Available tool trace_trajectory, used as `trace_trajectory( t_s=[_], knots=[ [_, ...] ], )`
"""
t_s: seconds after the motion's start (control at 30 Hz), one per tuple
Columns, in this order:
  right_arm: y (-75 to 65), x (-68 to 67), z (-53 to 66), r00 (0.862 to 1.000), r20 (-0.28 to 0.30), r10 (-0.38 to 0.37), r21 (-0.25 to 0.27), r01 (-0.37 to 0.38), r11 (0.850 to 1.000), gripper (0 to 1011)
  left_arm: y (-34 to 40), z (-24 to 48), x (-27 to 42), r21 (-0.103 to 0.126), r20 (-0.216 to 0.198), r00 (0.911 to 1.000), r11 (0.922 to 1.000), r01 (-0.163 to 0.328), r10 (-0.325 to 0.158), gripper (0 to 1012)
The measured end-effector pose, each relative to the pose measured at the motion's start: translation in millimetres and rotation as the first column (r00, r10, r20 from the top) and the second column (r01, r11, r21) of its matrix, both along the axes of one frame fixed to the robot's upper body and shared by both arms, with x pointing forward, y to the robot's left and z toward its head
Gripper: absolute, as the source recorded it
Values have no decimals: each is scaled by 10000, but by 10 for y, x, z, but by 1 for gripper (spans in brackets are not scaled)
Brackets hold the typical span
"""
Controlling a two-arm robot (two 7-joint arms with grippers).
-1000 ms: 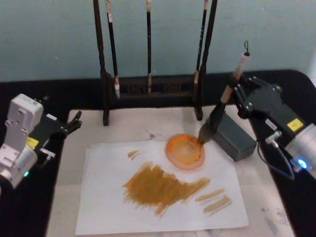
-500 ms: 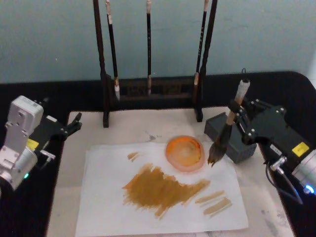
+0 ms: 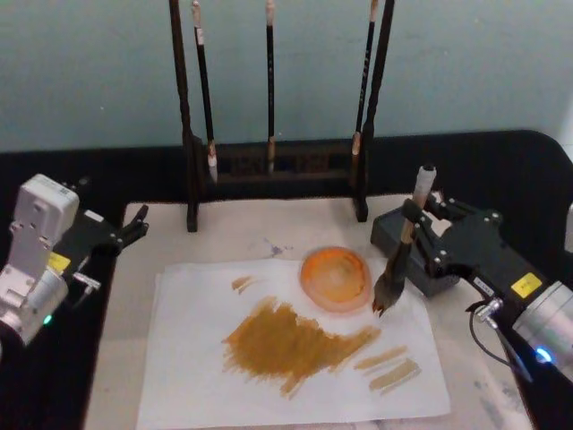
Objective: Pick up the brush from the inkstone, write on the paper, then place the brush back to its original position.
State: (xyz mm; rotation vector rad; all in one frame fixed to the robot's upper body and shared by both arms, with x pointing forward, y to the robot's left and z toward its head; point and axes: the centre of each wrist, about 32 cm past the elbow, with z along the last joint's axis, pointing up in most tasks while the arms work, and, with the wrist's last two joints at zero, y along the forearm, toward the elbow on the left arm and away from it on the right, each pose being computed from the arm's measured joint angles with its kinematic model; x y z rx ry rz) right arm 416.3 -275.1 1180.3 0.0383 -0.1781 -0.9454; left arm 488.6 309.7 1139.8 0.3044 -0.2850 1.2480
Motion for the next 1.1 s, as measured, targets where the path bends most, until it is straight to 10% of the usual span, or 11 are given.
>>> trace_trajectory(
  t_s=[1.1],
  knots=[
    [120,55,-104,9996,5,-283,-319,283,9991,177,0,0,0,0,0,10000,10000,0,0,1010]
  ],
)
